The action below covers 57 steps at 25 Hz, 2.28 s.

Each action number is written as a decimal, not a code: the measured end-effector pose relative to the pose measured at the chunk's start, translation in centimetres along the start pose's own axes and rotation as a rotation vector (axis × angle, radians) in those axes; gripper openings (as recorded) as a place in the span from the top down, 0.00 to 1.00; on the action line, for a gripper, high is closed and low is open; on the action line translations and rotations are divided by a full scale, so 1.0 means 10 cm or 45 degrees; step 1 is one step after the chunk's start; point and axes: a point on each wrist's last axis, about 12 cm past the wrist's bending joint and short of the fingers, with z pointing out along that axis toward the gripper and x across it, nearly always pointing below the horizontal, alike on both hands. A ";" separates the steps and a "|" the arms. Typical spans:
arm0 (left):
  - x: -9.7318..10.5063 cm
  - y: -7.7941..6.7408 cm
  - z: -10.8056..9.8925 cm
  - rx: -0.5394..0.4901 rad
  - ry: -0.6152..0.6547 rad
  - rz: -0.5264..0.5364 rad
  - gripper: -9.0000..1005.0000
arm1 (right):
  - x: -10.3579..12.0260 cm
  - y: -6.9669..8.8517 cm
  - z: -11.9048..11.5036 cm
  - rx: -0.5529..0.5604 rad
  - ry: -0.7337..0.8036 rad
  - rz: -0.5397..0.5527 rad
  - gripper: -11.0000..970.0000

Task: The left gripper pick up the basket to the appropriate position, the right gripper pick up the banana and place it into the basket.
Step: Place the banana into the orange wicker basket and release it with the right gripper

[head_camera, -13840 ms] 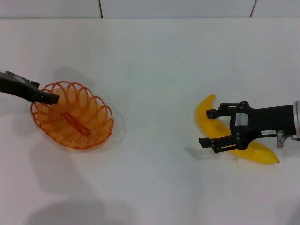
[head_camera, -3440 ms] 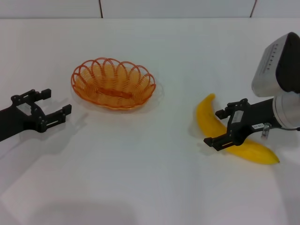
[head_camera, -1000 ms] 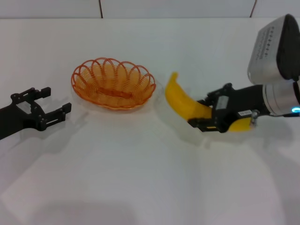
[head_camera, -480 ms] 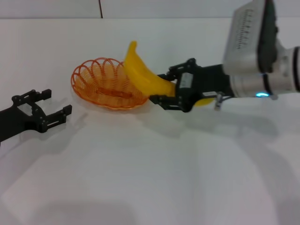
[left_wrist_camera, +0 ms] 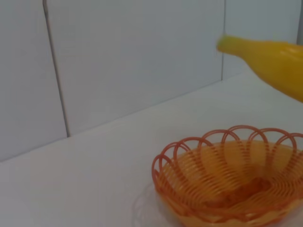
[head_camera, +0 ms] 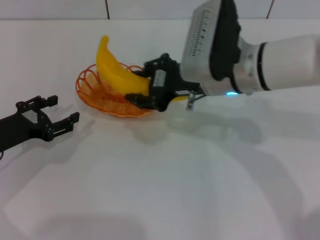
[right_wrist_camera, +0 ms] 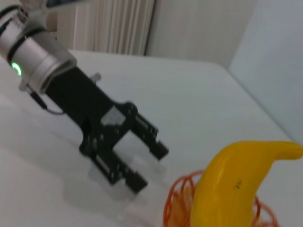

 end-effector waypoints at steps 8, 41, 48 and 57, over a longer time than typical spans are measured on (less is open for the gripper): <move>-0.02 0.00 0.02 0.005 -0.005 0.004 0.23 | -0.23 0.05 0.22 0.046 -0.056 -0.113 0.44; -0.12 -0.02 0.15 0.051 -0.028 0.019 0.23 | -0.13 -0.08 0.64 0.053 0.127 -0.193 0.40; -0.10 -0.02 0.13 0.048 -0.024 0.014 0.23 | -0.12 -0.08 0.63 0.053 0.127 -0.186 0.40; -0.04 -0.06 0.12 0.047 -0.020 0.008 0.23 | -0.11 -0.06 0.61 0.080 0.106 -0.178 0.31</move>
